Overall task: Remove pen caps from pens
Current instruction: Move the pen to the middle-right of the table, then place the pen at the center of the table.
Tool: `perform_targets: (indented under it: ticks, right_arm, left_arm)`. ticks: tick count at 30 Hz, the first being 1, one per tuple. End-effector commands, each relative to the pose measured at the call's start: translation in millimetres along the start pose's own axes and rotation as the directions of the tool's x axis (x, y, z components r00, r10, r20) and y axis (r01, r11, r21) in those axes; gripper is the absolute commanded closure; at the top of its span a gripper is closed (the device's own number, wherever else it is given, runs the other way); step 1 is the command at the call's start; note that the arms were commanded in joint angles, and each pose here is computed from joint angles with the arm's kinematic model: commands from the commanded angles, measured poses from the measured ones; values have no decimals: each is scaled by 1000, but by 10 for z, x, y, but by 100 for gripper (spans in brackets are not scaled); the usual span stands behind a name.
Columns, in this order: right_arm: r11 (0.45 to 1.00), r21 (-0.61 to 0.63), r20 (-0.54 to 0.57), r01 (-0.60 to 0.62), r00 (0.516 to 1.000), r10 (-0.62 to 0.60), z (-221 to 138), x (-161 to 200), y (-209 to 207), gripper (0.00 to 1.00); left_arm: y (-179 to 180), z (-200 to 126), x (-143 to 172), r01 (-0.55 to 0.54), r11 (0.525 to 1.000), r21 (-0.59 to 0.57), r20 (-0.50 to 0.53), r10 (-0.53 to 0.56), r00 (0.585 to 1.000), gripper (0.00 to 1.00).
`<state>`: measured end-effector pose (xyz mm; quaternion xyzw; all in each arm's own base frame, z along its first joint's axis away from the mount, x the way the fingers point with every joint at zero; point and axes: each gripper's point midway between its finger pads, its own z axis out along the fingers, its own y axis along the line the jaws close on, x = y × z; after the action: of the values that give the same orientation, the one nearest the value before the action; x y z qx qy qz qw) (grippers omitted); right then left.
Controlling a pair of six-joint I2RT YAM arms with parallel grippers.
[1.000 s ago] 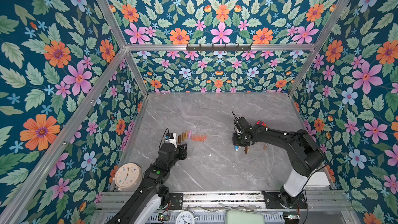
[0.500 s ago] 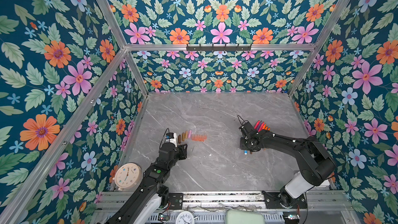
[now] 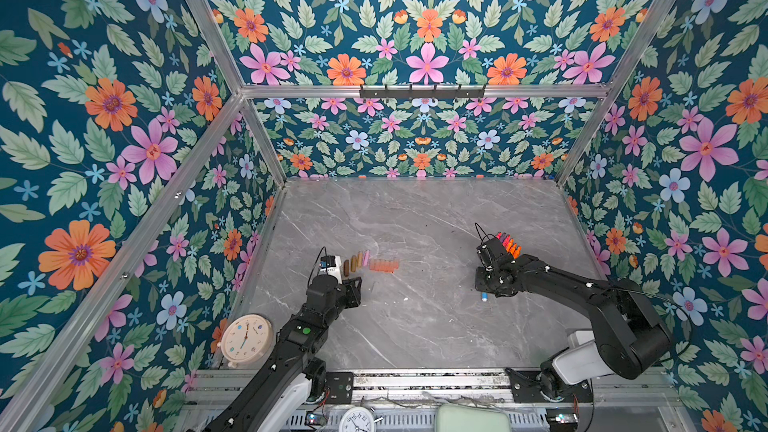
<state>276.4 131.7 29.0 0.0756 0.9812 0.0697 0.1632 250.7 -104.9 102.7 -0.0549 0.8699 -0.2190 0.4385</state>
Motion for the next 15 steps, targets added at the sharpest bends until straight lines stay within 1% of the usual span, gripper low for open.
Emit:
perform_targets:
  ticks: [1,4,7,10,15]
  right_arm:
    - [998,-49,-17,30,999,-31,-6,33,92,100]
    - [996,-81,-39,47,998,-50,42,48,177,100]
    - [994,-74,-58,75,995,-79,105,73,235,100]
    - [995,-60,-72,76,994,-81,164,84,232,100]
    - [997,-20,-60,76,995,-77,170,68,162,80]
  left_arm:
    - [-25,-5,-57,-8,1000,8,21,8,1000,62]
    - [-24,-3,-59,-8,1000,8,21,8,1000,62]
    - [-25,-1,-57,-8,1000,7,19,8,1000,62]
    - [-24,-3,-58,-6,1000,7,20,6,1000,62]
    - [-25,-1,-54,-6,1000,7,18,6,1000,62]
